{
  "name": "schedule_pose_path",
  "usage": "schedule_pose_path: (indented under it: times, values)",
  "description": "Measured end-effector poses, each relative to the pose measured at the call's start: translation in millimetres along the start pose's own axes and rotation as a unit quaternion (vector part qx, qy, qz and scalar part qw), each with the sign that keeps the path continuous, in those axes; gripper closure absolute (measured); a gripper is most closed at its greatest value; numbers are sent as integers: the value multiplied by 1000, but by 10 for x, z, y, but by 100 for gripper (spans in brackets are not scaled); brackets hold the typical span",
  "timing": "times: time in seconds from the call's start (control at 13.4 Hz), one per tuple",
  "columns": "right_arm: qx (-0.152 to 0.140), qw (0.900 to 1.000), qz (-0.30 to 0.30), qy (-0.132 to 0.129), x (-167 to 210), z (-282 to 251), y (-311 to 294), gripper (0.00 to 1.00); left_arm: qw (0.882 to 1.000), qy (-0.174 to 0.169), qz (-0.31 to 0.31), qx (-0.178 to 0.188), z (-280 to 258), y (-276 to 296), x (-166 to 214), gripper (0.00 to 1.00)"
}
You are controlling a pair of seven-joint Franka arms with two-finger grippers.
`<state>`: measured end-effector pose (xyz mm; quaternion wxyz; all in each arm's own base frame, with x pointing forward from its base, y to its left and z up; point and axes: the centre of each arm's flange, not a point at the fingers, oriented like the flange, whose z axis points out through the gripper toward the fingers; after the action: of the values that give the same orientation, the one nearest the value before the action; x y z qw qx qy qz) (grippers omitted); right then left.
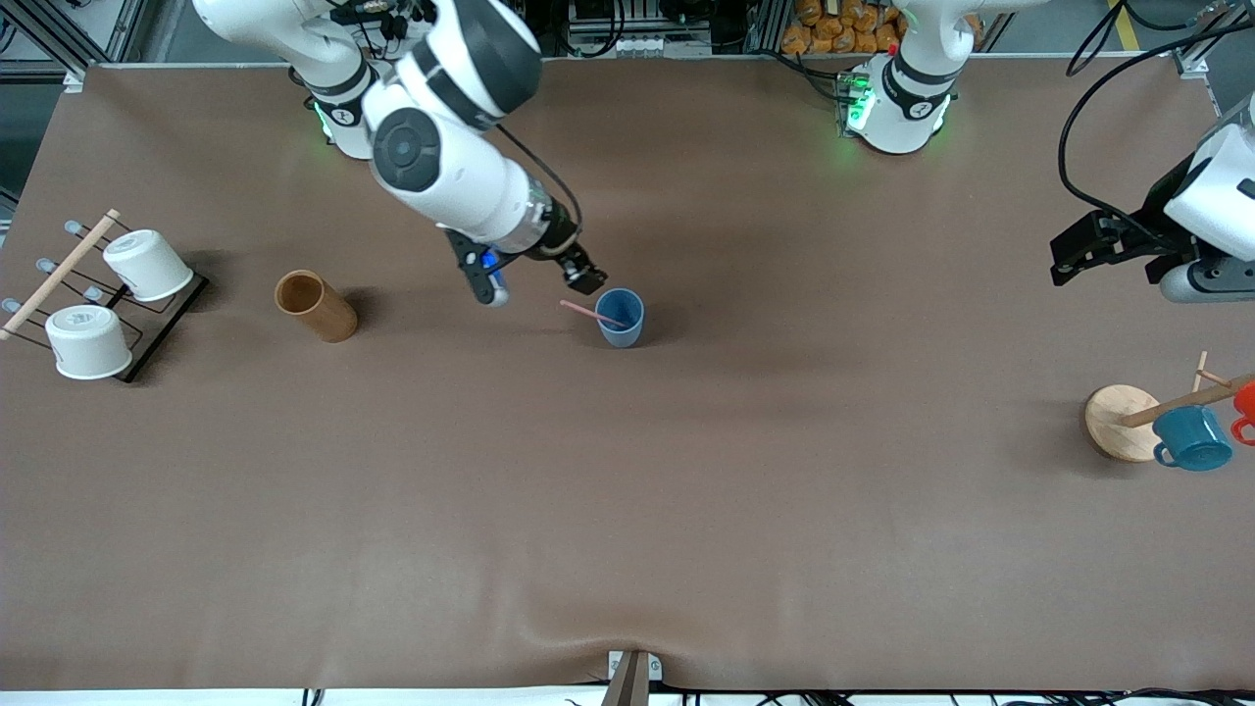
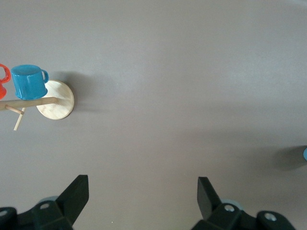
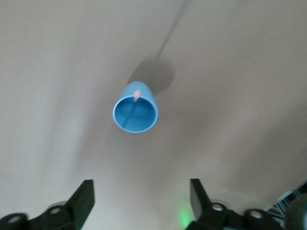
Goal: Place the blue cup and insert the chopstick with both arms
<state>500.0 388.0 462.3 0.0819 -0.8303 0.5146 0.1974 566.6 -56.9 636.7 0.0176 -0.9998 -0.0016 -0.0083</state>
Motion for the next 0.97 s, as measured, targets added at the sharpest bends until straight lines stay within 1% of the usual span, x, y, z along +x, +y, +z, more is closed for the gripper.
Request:
schedule_pose_path:
  times: [0.07, 0.22, 0.37, 0.45, 0.6, 0.74, 0.82, 0.89, 0.97]
  values:
    - [-12, 1000, 3, -2, 150, -240, 1, 0, 1000, -2, -4, -5, 6, -37, -13, 0]
    - [-30, 999, -12, -9, 502, -726, 45, 0, 1000, -5, -15, -15, 18, -130, -32, 0]
    - [-43, 999, -27, -12, 867, -1130, 132, 0, 1000, -6, -17, -16, 13, -152, -71, 0]
    - [-54, 997, -45, -7, 1069, -1283, 199, 0, 1000, -6, -16, -16, 1, -143, -98, 0]
    - [-73, 992, -101, 5, 1475, -1531, 338, 0, 1000, -5, -15, -15, -24, -128, -156, 0]
    - [-78, 983, -169, 6, 1938, -1776, 489, 0, 1000, -4, -14, -14, -44, -122, -206, 0]
    - [-74, 974, -212, 6, 2218, -1900, 579, 0, 1000, -4, -14, -14, -50, -116, -233, 0]
    - [-75, 965, -253, 13, 2516, -2017, 688, 0, 1000, -4, -13, -14, -58, -109, -249, 0]
    - [-84, 953, -291, 26, 2781, -2111, 801, 0, 1000, -4, -13, -14, -58, -106, -253, 0]
